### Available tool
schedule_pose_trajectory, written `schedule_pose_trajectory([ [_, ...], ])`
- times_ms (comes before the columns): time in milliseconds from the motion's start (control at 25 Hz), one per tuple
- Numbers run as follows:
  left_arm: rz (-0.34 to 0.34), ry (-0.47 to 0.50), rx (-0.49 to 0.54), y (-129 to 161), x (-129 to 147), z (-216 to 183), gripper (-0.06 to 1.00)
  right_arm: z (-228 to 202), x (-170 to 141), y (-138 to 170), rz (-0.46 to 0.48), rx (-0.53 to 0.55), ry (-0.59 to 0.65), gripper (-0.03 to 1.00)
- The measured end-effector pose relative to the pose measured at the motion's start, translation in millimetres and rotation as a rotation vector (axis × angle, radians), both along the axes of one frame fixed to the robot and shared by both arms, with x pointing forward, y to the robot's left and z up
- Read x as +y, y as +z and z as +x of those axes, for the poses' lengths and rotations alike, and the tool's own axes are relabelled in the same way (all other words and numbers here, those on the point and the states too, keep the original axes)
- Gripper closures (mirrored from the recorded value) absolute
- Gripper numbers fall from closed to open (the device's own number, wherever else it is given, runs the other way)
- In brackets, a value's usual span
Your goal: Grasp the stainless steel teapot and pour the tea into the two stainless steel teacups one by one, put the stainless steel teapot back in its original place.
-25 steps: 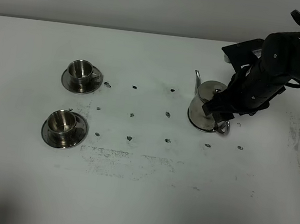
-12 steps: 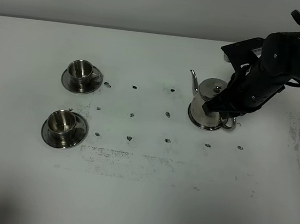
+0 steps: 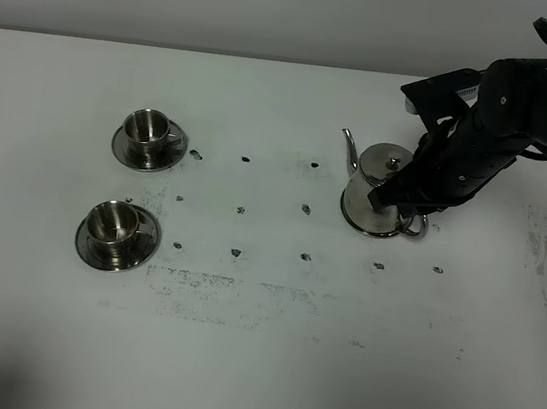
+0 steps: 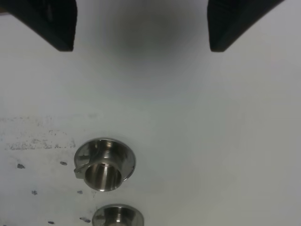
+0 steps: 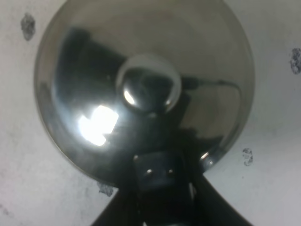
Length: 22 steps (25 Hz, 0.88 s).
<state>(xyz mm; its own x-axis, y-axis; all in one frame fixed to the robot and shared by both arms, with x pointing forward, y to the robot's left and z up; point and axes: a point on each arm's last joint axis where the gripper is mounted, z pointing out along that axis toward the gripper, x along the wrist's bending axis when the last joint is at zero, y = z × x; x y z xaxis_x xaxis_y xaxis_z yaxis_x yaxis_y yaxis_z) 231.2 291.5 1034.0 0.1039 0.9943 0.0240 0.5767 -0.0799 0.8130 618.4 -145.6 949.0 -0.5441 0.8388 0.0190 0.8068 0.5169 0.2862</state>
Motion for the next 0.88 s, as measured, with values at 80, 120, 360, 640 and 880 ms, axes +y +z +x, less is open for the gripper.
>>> schedule_pose_trajectory([
  [80,0.0,0.0,0.0,0,0,0,0.37,0,0,0,0.0,0.0,0.0,0.77],
  [120,0.0,0.0,0.0,0,0,0,0.37,0,0,0,0.001,0.0,-0.001,0.77],
  [360,0.0,0.0,0.0,0,0,0,0.37,-2,0,7,0.008,-0.01,-0.002,0.77],
  [640,0.0,0.0,-0.001,0,0,0,0.37,-6,-1,33,0.031,-0.068,0.001,0.77],
  [880,0.0,0.0,-0.001,0,0,0,0.37,-16,26,40,0.02,-0.083,0.12,0.77],
])
